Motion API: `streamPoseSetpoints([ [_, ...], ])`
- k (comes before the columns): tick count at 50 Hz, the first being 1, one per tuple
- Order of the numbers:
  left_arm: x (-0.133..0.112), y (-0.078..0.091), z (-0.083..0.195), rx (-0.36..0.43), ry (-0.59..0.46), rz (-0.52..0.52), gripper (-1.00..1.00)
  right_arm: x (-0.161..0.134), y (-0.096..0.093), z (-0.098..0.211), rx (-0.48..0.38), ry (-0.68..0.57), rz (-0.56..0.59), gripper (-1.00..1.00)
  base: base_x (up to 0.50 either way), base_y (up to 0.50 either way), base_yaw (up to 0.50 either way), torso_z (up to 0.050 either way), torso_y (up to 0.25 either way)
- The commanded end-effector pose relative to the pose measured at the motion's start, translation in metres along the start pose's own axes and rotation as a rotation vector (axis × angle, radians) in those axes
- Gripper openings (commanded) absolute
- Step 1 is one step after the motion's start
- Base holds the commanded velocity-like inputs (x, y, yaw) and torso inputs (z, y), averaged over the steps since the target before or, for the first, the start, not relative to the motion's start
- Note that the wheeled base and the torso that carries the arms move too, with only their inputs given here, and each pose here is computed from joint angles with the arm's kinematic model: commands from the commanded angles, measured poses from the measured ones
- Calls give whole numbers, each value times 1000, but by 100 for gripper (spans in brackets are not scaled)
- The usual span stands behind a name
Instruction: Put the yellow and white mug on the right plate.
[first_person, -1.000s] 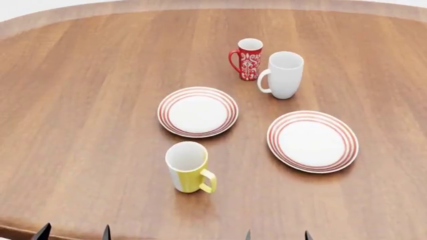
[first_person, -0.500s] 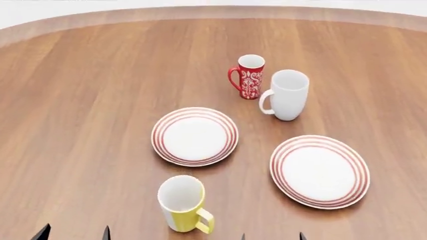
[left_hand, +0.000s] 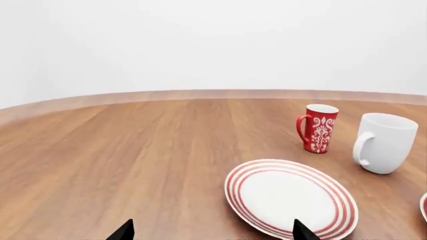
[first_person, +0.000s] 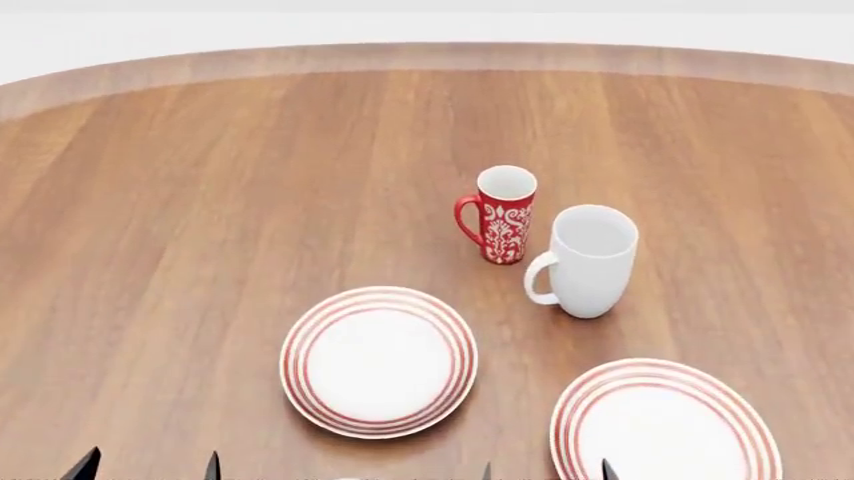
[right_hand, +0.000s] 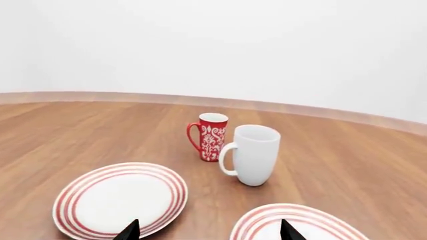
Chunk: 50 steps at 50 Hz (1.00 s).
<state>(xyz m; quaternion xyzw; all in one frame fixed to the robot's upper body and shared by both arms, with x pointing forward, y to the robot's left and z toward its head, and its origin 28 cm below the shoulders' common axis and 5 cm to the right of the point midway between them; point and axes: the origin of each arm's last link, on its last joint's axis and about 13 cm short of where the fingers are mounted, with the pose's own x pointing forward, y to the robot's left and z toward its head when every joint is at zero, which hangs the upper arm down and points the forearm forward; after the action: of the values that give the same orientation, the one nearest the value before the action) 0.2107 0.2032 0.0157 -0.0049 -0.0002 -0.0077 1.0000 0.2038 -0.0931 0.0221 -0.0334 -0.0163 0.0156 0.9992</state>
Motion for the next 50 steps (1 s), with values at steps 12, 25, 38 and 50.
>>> streamPoseSetpoints([
  [12,-2,0,-1,0,4,0,100,-1,-7,8,19,-11,26,100,0,0,0,0,0],
  [25,-3,1,-1,-10,3,-6,100,-13,-43,22,11,54,492,100,0,0,0,0,0],
  [38,-2,1,-2,-8,6,-12,100,-16,-59,4,-38,142,830,100,0,0,0,0,0],
  [50,-1,1,-2,-7,5,-10,100,-34,-54,6,-68,177,1029,100,0,0,0,0,0],
])
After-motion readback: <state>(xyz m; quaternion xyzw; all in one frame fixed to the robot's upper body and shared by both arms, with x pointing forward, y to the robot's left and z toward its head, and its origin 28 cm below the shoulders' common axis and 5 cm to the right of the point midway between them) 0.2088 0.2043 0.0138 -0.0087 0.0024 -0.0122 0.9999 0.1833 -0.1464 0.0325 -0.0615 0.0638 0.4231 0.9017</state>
